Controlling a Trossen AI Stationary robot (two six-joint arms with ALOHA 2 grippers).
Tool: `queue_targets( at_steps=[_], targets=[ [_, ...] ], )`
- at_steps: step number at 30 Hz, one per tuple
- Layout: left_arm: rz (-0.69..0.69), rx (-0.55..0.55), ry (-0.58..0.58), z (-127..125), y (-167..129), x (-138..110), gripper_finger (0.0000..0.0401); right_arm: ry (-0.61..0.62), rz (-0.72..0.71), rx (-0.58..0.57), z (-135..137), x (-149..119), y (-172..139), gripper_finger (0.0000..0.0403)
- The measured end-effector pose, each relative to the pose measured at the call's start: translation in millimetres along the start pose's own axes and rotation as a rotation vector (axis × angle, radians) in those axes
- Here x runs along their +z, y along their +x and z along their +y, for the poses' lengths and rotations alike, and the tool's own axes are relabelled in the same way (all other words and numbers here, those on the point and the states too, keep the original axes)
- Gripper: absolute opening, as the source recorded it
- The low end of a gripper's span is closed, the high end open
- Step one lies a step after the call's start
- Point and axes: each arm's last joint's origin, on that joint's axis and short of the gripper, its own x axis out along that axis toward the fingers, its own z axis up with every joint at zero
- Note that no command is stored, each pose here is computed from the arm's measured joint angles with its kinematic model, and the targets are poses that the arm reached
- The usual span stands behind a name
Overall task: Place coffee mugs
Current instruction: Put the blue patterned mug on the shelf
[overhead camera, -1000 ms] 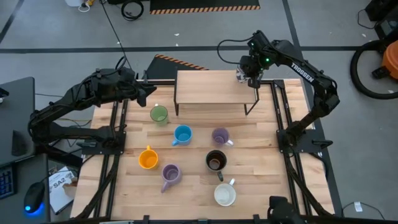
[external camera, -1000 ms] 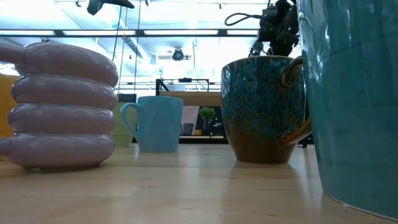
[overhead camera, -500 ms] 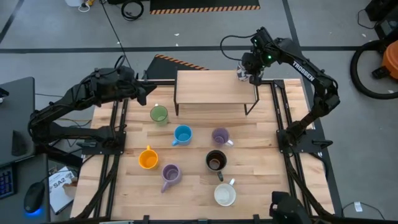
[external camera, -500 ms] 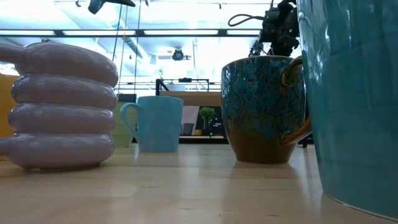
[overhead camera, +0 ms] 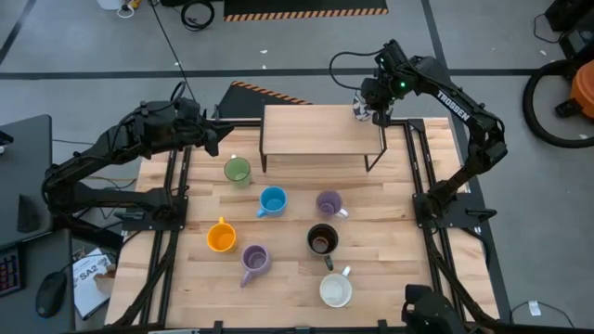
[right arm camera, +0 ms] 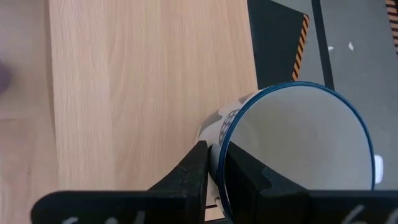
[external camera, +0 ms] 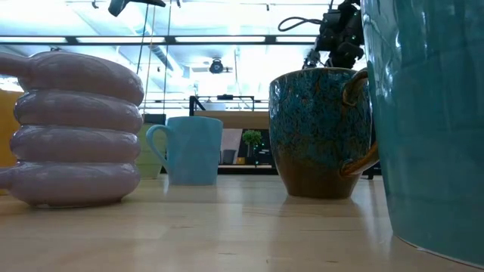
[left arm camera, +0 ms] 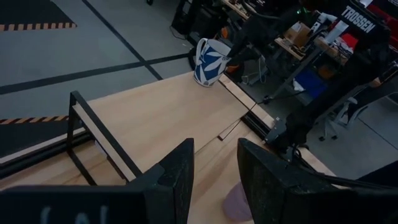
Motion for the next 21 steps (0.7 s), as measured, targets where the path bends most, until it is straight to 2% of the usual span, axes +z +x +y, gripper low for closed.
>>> queue_targets(
  at_steps=[5, 14, 21],
  targets=[
    [0.0, 0.0, 0.0, 0.0, 0.0, 0.0, 0.0128, 0.004, 0.001, -0.009, -0.5, 0.3, 0.0, 0.0069],
    [-0.001, 0.0, 0.0, 0.0, 0.0, 0.0, 0.0128, 0.05, 0.003, -0.011, -0.2, 0.6, 0.1, 0.0122],
    [-0.001, 0.0, 0.0, 0.0, 0.0, 0.0, 0.0128, 0.044, 0.061, -0.04, 3.8, 2.1, 1.2, 0.0131]
  ],
)
